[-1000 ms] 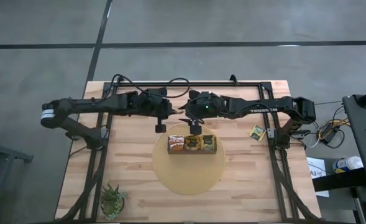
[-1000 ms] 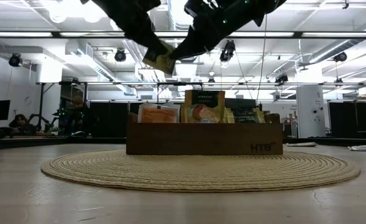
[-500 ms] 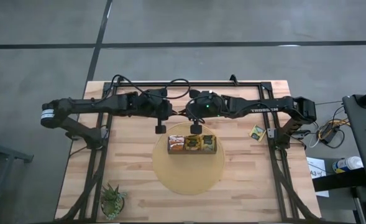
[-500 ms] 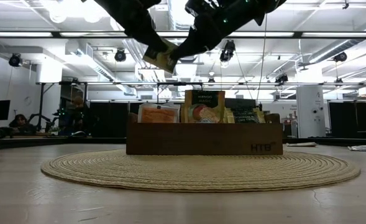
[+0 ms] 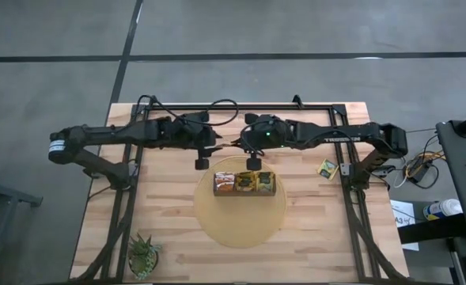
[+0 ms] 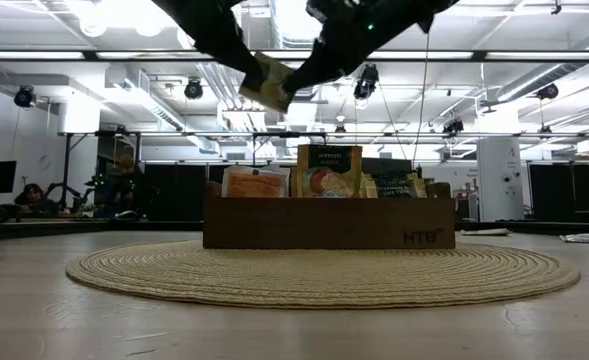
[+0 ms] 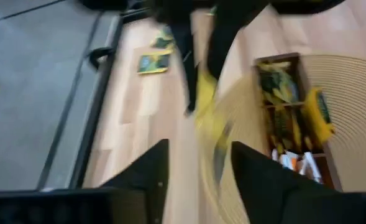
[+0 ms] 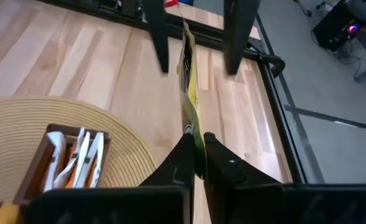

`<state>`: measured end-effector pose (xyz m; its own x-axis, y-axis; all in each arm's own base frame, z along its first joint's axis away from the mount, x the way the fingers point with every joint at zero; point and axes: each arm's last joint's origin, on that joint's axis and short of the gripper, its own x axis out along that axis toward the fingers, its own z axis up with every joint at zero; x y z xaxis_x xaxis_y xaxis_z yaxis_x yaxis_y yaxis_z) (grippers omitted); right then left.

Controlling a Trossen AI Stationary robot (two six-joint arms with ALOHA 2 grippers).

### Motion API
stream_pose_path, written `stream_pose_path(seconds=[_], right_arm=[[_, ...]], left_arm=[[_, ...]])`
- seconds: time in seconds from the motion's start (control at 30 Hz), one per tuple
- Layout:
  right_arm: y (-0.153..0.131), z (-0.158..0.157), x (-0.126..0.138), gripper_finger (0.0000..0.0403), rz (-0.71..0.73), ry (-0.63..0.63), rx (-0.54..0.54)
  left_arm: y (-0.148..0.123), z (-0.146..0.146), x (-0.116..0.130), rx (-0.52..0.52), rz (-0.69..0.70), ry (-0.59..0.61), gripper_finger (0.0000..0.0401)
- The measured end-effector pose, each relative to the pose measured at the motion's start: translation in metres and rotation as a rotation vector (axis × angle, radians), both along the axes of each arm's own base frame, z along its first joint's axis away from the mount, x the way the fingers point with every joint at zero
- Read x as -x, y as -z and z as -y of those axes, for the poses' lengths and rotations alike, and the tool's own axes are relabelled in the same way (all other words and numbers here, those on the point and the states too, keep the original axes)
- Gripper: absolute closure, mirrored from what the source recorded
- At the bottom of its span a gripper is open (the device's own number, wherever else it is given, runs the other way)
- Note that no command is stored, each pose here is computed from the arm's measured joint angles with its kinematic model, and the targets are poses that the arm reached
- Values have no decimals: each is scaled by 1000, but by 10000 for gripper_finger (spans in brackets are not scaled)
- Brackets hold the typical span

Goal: Pick & Place Tea
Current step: Put the yellow tea bag into the right section of the wooden organizer

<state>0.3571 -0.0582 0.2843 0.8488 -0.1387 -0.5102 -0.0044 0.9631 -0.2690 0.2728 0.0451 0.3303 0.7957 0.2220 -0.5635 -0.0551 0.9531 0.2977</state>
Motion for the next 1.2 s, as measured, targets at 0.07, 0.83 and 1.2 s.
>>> stream_pose_path(seconds=[0.07,0.83,1.2], right_arm=[[-6,-1,6,393,19,1,2],[34,-10,66,393,990,1,-72],[39,-7,26,391,964,-117,-187]], left_arm=[[-6,-1,7,-13,13,-79,215],[28,8,39,149,1019,96,197],[7,3,-2,157,863,162,197]])
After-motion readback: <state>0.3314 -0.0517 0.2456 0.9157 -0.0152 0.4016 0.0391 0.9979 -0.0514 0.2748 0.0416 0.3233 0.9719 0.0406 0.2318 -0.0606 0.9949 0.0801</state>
